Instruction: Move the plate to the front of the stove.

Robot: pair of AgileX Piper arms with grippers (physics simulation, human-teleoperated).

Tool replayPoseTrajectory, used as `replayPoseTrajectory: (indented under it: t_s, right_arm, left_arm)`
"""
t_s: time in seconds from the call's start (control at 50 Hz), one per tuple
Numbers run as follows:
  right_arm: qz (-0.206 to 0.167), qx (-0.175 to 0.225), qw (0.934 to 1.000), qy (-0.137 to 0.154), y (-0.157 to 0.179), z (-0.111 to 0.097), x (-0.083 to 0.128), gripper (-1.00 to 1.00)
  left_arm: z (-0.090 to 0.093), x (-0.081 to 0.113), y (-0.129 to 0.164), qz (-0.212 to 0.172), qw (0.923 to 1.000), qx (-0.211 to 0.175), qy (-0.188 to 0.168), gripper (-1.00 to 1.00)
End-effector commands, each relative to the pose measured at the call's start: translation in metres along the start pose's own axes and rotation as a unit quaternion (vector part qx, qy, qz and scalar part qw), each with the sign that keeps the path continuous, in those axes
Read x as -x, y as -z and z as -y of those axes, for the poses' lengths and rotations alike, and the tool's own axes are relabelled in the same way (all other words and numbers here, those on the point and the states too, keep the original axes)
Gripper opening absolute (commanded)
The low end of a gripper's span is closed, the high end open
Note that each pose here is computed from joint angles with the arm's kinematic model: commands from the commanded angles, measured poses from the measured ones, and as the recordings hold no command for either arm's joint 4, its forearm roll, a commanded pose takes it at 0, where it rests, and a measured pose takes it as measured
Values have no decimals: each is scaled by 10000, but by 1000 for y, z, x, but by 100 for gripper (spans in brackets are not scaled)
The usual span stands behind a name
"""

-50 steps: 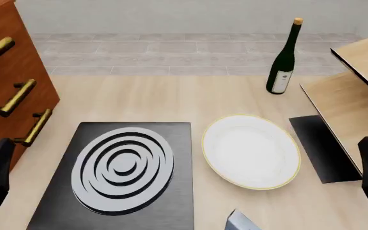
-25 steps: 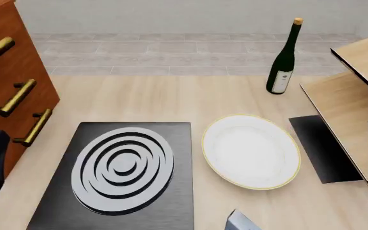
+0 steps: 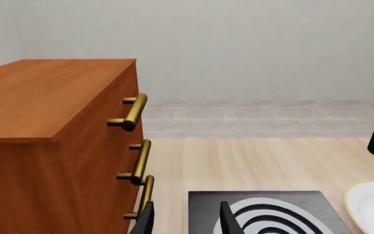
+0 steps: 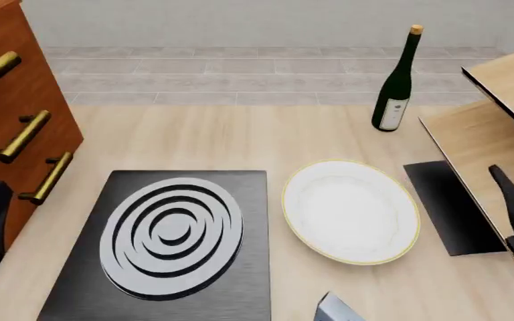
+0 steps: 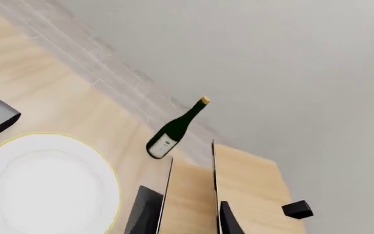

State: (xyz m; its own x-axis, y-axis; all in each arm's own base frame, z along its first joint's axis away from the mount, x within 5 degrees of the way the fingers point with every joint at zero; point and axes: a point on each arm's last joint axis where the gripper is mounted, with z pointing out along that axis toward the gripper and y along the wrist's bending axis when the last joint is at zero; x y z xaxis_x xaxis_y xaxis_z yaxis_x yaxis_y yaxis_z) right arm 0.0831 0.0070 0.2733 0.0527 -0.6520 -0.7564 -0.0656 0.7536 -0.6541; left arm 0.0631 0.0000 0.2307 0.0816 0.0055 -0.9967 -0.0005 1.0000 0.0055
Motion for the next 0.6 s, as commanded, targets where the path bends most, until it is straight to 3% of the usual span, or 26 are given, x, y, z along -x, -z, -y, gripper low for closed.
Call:
replayPoseTrajectory:
  t_s: [0.02, 0.2, 0.4, 0.6]
  right_arm:
    - [-132, 514, 9937, 987, -9, -16, -11, 100]
    - [-209, 713, 9824, 1713, -5, -23, -18, 100]
    - [-289, 1003, 9727, 2071, -5, -28, -22, 100]
    - [-302, 1300, 9662, 2204, -6, -36, -27, 100]
  left_arm:
    - [0, -10, -1, -9, 10000, 3, -2, 100]
    - [0, -15, 0, -8, 10000, 3, -3, 100]
    - [0, -15, 1, -6, 10000, 2, 3, 100]
    - [0, -15, 1, -5, 10000, 3, 3, 100]
